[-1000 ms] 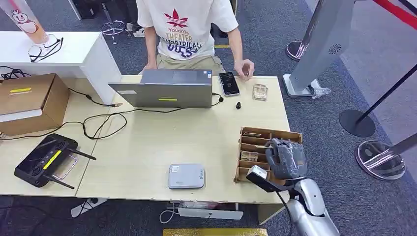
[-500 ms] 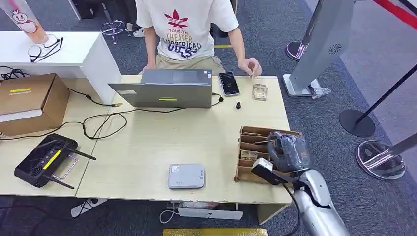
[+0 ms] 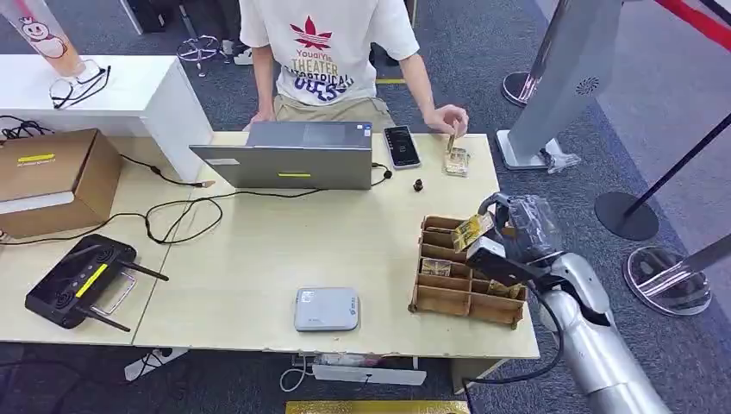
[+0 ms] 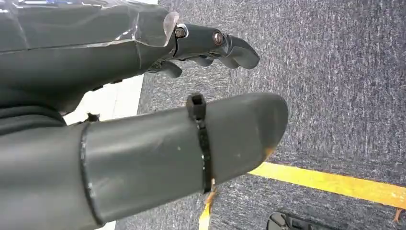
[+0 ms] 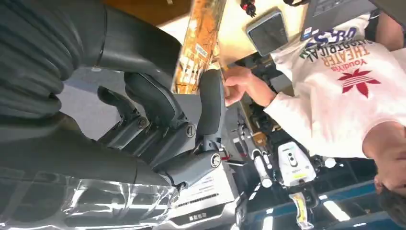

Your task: Pass the card to the sensor for recognition and then transmit it.

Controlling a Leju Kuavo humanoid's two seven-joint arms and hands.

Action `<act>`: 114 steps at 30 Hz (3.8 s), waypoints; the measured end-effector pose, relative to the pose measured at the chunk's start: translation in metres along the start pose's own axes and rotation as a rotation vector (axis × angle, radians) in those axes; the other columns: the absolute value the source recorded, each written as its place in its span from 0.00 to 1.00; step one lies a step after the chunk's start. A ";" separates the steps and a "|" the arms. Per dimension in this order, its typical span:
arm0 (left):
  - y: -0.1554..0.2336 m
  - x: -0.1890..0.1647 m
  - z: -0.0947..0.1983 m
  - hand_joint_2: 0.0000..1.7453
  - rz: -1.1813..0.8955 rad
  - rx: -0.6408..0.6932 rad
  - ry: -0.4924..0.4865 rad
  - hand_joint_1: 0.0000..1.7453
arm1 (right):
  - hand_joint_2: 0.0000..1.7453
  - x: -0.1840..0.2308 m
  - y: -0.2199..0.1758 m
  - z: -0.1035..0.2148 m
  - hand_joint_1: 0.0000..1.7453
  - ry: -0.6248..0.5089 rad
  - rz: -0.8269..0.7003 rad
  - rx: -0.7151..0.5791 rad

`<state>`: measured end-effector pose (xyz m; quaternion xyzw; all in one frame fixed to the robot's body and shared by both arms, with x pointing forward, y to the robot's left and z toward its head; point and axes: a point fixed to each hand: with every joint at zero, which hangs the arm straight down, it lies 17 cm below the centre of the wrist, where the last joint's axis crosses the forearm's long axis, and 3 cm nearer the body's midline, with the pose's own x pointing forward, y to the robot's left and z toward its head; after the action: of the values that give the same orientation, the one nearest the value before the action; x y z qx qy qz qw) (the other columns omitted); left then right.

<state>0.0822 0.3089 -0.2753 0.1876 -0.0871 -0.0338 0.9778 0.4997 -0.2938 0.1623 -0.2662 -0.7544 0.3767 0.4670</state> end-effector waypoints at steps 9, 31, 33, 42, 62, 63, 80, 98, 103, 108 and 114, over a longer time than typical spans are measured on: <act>0.000 0.003 0.000 0.00 0.003 0.001 -0.008 0.00 | 1.00 0.007 -0.026 -0.017 1.00 -0.031 -0.057 0.011; -0.005 0.020 0.002 0.00 -0.025 -0.007 -0.022 0.00 | 1.00 0.076 -0.078 -0.116 1.00 -0.184 -0.142 -0.053; -0.006 0.021 0.002 0.00 -0.032 -0.009 -0.023 0.00 | 1.00 0.081 -0.078 -0.124 1.00 -0.189 -0.147 -0.048; -0.009 0.028 0.004 0.00 -0.041 -0.013 -0.030 0.00 | 1.00 0.096 -0.069 -0.164 1.00 -0.176 -0.138 -0.023; -0.012 0.030 0.004 0.00 -0.064 -0.028 -0.037 0.00 | 1.00 0.090 -0.040 -0.191 0.21 -0.068 -0.135 0.023; -0.012 0.030 0.004 0.00 -0.065 -0.028 -0.036 0.00 | 1.00 0.088 -0.039 -0.191 0.00 -0.063 -0.135 0.026; -0.010 0.033 0.004 0.00 -0.066 -0.011 -0.054 0.00 | 1.00 0.080 -0.033 -0.187 0.00 -0.055 -0.148 0.024; -0.009 0.026 0.004 0.00 -0.044 -0.006 -0.048 0.00 | 1.00 0.135 0.000 -0.118 0.00 -0.241 -0.501 -0.079; -0.009 0.016 0.004 0.00 -0.030 -0.006 -0.033 0.00 | 1.00 0.168 0.016 -0.070 0.00 -0.316 -0.687 -0.077; -0.009 0.007 0.004 0.00 -0.022 0.000 -0.018 0.00 | 1.00 0.185 0.026 -0.037 0.00 -0.339 -0.824 -0.060; -0.009 0.001 0.004 0.00 -0.015 -0.002 0.000 0.00 | 1.00 0.207 0.048 -0.005 0.00 -0.316 -1.050 0.001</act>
<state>0.0819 0.2987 -0.2748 0.1874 -0.0856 -0.0412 0.9777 0.4198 -0.1086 0.2284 0.2061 -0.8466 0.1289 0.4734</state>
